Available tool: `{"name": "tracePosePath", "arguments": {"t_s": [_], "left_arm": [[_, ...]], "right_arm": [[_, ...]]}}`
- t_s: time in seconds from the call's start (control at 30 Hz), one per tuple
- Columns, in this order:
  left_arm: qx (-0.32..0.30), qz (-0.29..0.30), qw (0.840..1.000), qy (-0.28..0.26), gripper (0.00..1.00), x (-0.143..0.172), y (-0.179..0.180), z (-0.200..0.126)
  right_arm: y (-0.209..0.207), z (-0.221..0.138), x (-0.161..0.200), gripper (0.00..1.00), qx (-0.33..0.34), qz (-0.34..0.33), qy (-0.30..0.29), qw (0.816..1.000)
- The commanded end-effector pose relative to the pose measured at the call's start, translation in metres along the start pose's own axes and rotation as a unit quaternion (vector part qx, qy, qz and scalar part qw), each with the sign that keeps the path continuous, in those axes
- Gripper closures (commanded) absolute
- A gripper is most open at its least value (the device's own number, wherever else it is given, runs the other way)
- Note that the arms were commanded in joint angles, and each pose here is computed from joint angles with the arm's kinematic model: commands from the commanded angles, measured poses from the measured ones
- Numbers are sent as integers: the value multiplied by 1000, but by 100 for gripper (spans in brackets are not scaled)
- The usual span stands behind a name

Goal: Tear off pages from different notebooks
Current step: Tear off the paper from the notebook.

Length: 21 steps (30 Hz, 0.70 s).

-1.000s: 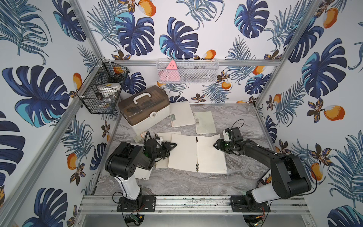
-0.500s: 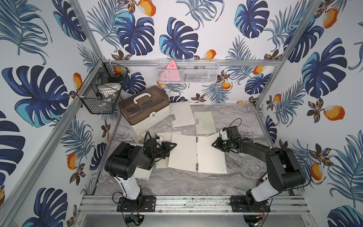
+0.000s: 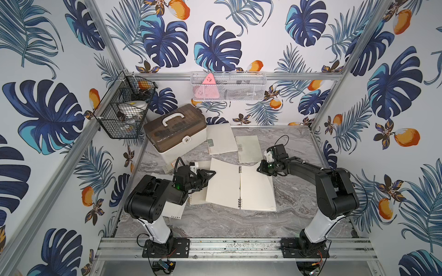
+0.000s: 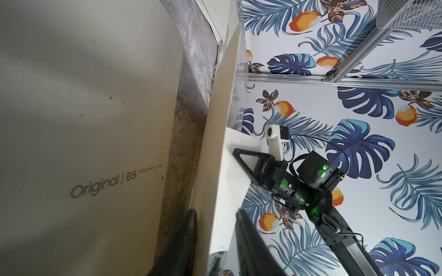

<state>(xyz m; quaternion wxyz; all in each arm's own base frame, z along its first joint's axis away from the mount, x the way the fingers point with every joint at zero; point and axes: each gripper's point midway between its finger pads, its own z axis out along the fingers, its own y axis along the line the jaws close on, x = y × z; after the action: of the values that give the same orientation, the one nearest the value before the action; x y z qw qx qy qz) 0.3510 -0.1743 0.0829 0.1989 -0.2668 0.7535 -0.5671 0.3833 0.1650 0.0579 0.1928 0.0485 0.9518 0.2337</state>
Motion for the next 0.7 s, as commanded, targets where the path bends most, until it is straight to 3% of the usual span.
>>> {"name": "tracePosePath", "arguments": {"t_s": [0.0, 0.13, 0.3, 0.53, 0.67], "left_arm": [[0, 5, 1000, 4, 70, -1, -3, 1], [-1, 7, 1000, 2, 81, -3, -6, 2], [-16, 8, 1000, -3, 100, -5, -8, 1], [-53, -2, 998, -30, 100, -4, -2, -6], [-99, -14, 993, -69, 100, -6, 11, -17]], "right_arm": [[26, -9, -5, 94, -17, -51, -20, 998], [76, -16, 11, 100, -6, -180, -47, 983], [146, -17, 61, 100, -40, -326, -54, 943], [181, -2, 118, 100, -41, -446, -44, 893], [203, -7, 148, 100, -81, -476, -39, 875]]}}
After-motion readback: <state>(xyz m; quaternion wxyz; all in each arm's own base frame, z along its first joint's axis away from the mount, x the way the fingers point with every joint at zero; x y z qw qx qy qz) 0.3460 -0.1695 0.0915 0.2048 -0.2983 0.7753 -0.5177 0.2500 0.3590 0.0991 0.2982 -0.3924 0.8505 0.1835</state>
